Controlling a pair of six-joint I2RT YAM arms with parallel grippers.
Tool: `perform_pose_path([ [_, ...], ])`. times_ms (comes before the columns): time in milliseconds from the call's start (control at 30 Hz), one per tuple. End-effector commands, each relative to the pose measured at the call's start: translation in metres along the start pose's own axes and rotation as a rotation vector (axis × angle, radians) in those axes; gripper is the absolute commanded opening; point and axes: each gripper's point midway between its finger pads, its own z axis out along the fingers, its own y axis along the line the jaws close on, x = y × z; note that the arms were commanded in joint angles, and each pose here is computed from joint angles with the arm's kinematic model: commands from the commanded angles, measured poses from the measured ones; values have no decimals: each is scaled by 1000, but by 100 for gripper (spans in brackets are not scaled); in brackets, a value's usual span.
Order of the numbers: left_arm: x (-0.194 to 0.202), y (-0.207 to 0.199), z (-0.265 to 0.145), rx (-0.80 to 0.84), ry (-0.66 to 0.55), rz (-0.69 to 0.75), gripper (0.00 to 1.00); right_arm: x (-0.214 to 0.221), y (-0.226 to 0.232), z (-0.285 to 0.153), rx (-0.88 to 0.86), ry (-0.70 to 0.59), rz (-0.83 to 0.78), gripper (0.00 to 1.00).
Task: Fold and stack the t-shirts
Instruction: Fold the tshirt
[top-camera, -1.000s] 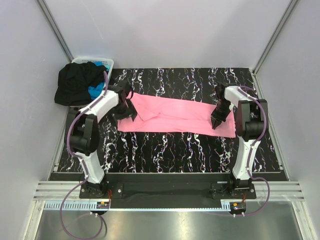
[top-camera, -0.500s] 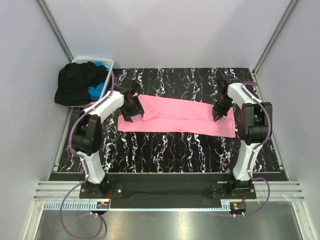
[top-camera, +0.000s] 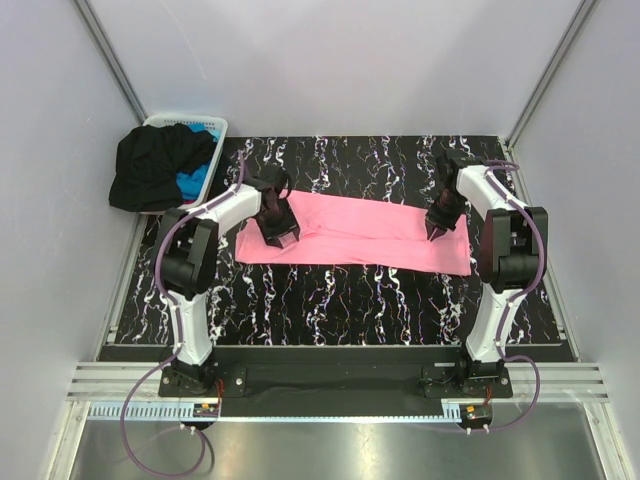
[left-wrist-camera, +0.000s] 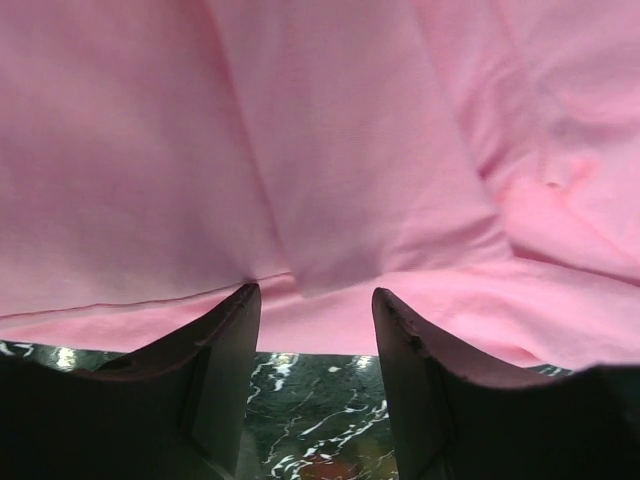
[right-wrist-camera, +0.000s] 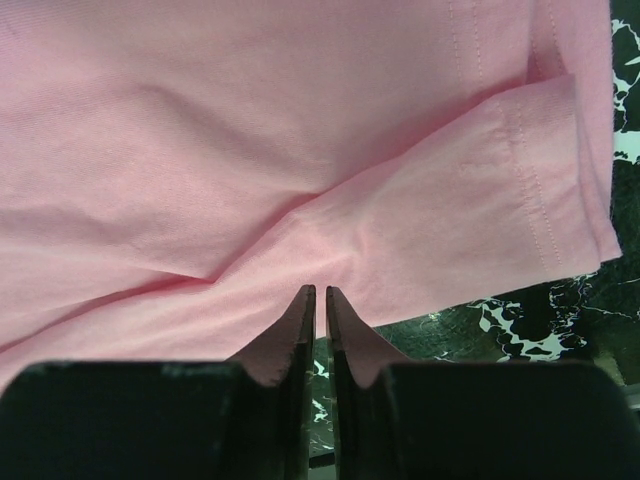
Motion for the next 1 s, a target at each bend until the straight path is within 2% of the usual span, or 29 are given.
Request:
perform_pose_path([
  [0, -15, -32, -12, 96, -45, 6, 52, -8, 3, -18, -34, -55, -13, 15],
  [433, -22, -31, -9, 58, -87, 16, 49, -8, 1, -15, -20, -56, -13, 15],
  [567, -22, -26, -7, 28, -95, 17, 45, -9, -1, -15, -11, -59, -13, 15],
  [667, -21, -24, -4, 13, -93, 23, 37, -8, -1, -13, -5, -56, -15, 15],
  [700, -22, -22, -3, 6, -94, 21, 29, -8, -2, -13, -5, -54, -13, 15],
  [800, -23, -21, -1, -5, -97, 25, 16, -8, -2, -12, 1, -53, -13, 15],
  [833, -24, -21, 0, -7, -97, 25, 4, -8, -2, -11, 1, -53, -15, 15],
  [867, -23, -22, 0, -7, -94, 28, 0, -7, -2, -11, 2, -50, -14, 15],
  [967, -30, -23, -4, -17, -124, 37, 0, -7, -3, -9, 7, -46, -16, 14],
])
